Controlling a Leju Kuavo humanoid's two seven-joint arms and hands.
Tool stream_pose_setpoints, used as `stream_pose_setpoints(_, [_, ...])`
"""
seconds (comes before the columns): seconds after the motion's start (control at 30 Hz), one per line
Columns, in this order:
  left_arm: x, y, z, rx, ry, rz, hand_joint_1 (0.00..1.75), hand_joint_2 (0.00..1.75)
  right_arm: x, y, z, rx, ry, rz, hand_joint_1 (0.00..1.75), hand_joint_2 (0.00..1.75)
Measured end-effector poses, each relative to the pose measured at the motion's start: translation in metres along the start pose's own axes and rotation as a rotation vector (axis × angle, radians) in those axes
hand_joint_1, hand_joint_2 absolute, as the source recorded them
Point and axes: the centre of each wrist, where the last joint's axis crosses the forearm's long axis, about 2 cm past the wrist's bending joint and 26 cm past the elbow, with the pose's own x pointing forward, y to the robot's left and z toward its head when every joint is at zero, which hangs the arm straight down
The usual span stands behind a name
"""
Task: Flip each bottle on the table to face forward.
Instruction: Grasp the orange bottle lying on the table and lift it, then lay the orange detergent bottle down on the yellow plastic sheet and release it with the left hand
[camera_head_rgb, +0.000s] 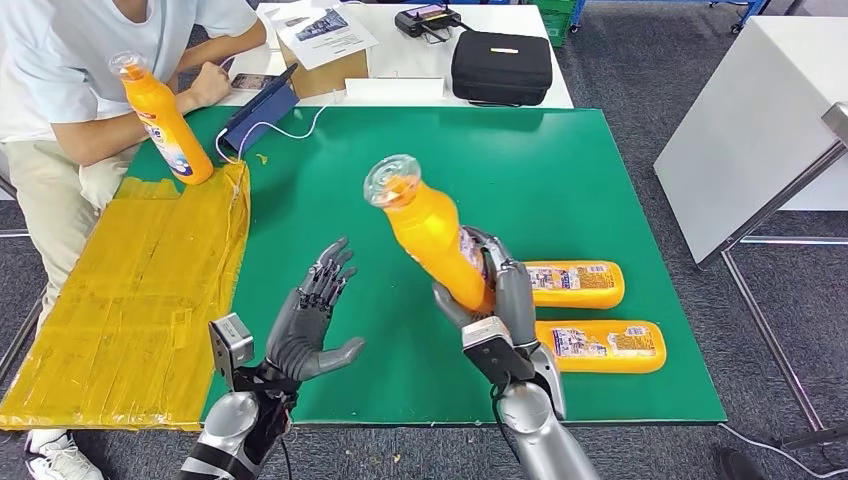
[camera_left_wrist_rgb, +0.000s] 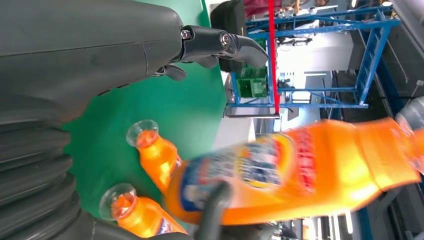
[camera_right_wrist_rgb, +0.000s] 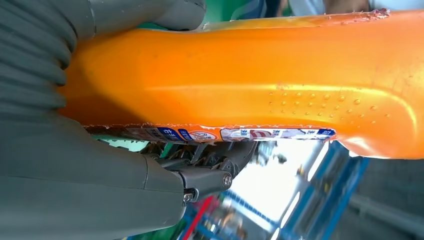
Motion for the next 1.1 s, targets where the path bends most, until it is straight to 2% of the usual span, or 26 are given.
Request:
stream_pose_setpoints(0.17, [0.003,-0.001,-0.007,-0.007,-0.005,0.012,0.00,1.75,0.000,0.026,0.009,0.126,0.008,-0.015,1.72,1.75])
stream_pose_setpoints(0.37, [0.004,0.001,-0.009,-0.002,-0.008,0.009,0.00,1.75,0.000,0.039,0.014,0.189,0.018,-0.031,1.75,1.75])
stream_pose_setpoints(0.57, [0.003,0.003,-0.010,0.011,0.001,0.005,0.00,1.75,0.007,0.063,0.023,0.292,-0.012,-0.030,1.75,1.75])
stream_pose_setpoints(0.6, [0.002,0.003,-0.011,0.014,0.003,0.004,0.20,1.75,0.008,0.065,0.024,0.300,-0.015,-0.029,1.75,1.75])
stream_pose_setpoints(0.7, [0.000,0.005,-0.011,0.024,0.013,0.001,1.40,1.75,0.009,0.071,0.026,0.318,-0.019,-0.027,1.75,1.75])
stream_pose_setpoints(0.73, [-0.001,0.005,-0.011,0.028,0.017,0.001,1.61,1.75,0.010,0.072,0.027,0.322,-0.020,-0.026,1.75,1.75])
stream_pose_setpoints(0.9, [-0.005,0.007,-0.010,0.043,0.037,0.003,1.75,1.75,0.010,0.076,0.028,0.332,-0.022,-0.021,1.74,1.75])
stream_pose_setpoints(1.1, [-0.009,0.010,-0.010,0.057,0.052,0.006,1.75,1.75,0.009,0.077,0.029,0.328,-0.016,-0.014,1.75,1.75])
